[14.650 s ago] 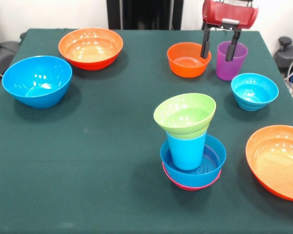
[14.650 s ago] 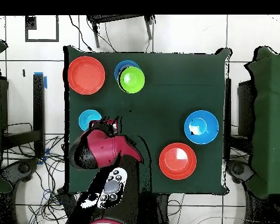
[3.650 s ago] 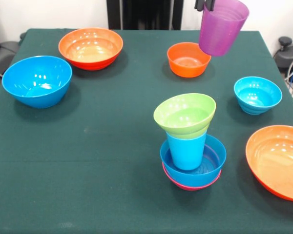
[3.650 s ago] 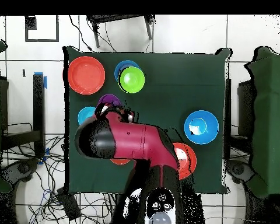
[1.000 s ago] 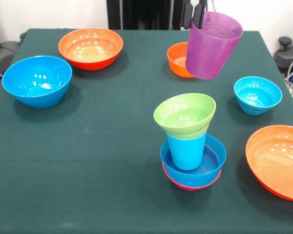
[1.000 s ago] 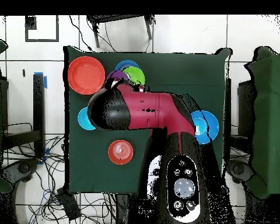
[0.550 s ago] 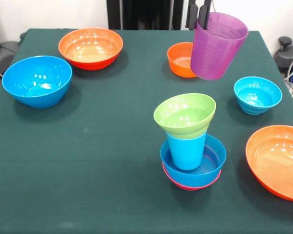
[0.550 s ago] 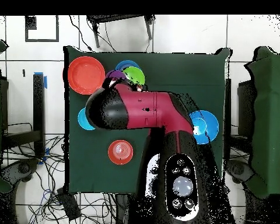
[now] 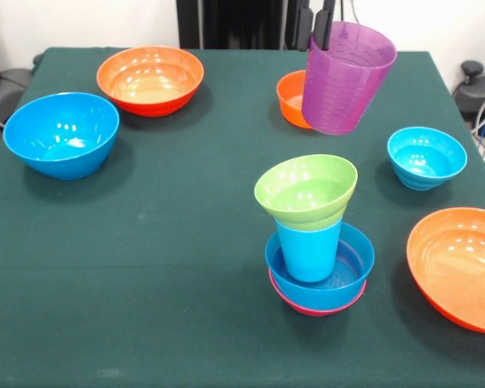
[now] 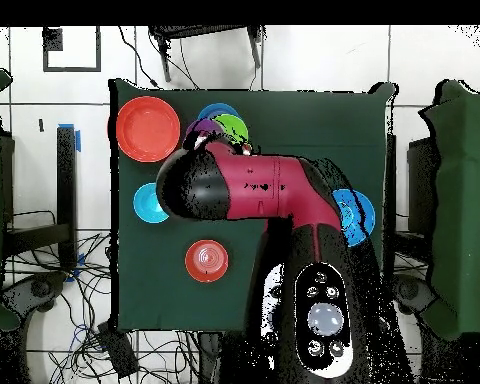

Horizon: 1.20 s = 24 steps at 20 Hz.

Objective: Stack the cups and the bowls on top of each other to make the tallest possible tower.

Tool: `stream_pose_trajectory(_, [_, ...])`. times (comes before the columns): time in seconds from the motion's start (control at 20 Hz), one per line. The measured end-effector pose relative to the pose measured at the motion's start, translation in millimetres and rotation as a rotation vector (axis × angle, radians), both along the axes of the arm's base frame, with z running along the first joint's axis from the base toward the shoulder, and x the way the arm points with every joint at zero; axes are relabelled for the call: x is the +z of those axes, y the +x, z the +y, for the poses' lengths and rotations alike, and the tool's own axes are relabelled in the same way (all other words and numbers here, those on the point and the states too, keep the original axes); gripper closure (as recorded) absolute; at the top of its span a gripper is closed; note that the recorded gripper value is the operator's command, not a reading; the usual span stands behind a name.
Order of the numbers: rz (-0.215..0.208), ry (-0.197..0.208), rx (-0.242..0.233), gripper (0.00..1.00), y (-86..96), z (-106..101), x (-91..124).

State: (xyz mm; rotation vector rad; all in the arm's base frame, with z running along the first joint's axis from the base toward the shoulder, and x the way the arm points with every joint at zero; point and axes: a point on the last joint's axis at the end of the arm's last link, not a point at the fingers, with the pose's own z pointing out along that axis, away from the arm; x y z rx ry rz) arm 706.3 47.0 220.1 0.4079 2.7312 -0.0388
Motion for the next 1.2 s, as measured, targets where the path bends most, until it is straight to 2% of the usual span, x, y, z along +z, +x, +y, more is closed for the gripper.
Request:
stream_pose_trajectory(0.9, [-0.009, 0.003, -0.004, 1.0, 18.7, -3, -12])
stream_pose_trajectory(1.2, [0.005, 0.007, -0.003, 1.0, 20.9, -3, -24])
